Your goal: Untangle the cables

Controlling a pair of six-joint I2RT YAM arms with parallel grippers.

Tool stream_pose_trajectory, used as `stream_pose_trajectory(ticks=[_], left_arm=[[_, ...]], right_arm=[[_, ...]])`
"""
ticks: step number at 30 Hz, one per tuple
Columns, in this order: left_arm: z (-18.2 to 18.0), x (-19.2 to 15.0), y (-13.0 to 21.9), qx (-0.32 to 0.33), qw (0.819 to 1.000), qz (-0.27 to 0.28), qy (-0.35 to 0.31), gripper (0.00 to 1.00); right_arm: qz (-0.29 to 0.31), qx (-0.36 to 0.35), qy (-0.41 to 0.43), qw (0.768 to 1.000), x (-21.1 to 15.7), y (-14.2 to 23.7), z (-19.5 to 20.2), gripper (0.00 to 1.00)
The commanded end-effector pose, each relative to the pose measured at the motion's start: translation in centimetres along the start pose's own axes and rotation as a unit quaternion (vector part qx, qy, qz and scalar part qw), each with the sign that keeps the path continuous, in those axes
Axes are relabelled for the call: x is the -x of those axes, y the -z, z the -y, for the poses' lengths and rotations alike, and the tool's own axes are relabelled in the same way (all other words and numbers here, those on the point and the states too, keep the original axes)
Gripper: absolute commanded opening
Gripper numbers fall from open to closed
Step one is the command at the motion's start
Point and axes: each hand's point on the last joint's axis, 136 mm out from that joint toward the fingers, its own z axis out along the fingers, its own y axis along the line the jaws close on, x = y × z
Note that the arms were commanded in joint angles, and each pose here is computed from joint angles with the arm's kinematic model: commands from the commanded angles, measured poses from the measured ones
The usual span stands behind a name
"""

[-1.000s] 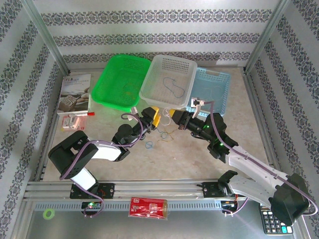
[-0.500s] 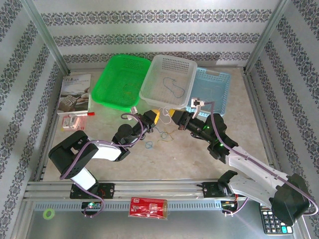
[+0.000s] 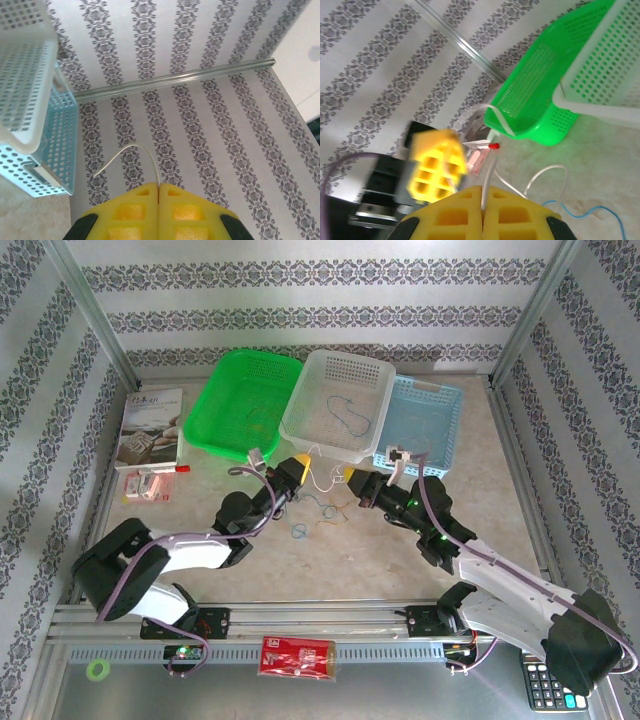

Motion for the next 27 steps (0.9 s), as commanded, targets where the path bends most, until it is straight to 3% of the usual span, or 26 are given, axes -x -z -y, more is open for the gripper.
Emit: stream_pose_trajectory(ticks=[1, 8, 15, 27], left_arm=[[2.5, 0.7, 0.3, -0.009, 0.997, 0.000, -0.080, 0.00], [8.7, 1.0, 0.5, -0.020, 0.980, -0.034, -0.197, 0.00], [12.1, -0.1, -0.4, -0.036, 0.969, -0.089, -0.227, 0.00], [14.5, -0.6, -0.4, -0.040, 0.958, -0.133, -0.252, 0.00]], right_arm=[[0.008, -0.036, -0.006, 0.999, -1.0, 0.6, 2.5, 0.00], [-0.034, -0.085, -0.036, 0.995, -5.1, 1.3, 6.8, 0.01], [-0.056, -0.089, -0.037, 0.994, -6.4, 1.3, 7.3, 0.28], [-0.063, -0.055, 0.015, 0.996, -4.1, 0.2, 4.2, 0.53]])
